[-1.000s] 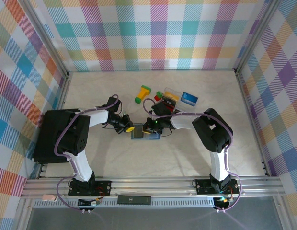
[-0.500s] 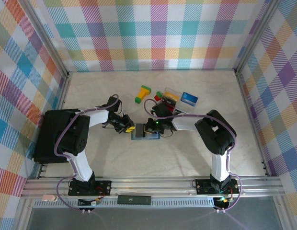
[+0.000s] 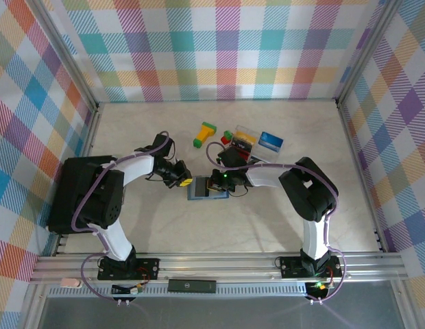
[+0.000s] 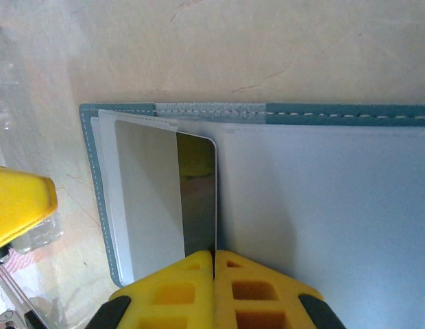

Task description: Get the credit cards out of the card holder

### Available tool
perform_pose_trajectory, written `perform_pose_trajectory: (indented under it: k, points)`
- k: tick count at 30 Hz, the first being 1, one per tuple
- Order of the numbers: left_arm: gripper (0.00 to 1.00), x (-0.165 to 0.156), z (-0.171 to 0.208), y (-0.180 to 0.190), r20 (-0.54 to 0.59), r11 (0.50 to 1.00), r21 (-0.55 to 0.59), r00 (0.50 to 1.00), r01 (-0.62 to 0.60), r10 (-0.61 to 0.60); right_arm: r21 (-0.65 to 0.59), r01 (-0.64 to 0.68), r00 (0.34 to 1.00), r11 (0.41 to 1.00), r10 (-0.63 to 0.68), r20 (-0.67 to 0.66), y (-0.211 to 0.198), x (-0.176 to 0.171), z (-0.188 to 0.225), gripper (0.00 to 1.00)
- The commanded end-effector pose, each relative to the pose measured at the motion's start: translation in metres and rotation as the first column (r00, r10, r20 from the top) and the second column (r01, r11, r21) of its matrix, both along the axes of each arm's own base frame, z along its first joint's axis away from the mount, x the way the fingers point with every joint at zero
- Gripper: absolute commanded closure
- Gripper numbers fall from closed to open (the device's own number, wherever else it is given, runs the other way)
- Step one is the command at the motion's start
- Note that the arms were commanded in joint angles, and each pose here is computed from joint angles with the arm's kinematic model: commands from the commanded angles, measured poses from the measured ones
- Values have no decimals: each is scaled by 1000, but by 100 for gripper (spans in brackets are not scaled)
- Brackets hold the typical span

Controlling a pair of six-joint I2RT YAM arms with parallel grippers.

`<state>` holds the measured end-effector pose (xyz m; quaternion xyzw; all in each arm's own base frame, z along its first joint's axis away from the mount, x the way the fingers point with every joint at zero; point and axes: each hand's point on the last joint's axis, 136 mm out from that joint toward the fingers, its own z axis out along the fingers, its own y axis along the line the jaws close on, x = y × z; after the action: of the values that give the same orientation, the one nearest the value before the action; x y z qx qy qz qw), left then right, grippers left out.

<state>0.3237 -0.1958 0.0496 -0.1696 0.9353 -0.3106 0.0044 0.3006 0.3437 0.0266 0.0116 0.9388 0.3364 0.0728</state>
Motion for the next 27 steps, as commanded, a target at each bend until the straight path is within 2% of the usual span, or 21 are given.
perform_pose_trajectory:
  k: [1,9,17,27]
  points:
    - [89,-2,2,-13,-17,999,-27,999,28,-28,-33,-5,1000,999,5,4,-7,-1,2,98]
    - [91,-8,-22,-14,-72,999,5,996,49,-49,-15,-13,1000,1000,13,0,-5,-2,3,97]
    - [92,-23,-46,1,-128,995,86,991,57,-46,12,-39,998,999,40,-51,1,-9,-4,83]
    - [92,-26,-53,5,-141,991,115,988,71,-55,49,-71,995,996,74,-61,10,-9,-1,81]
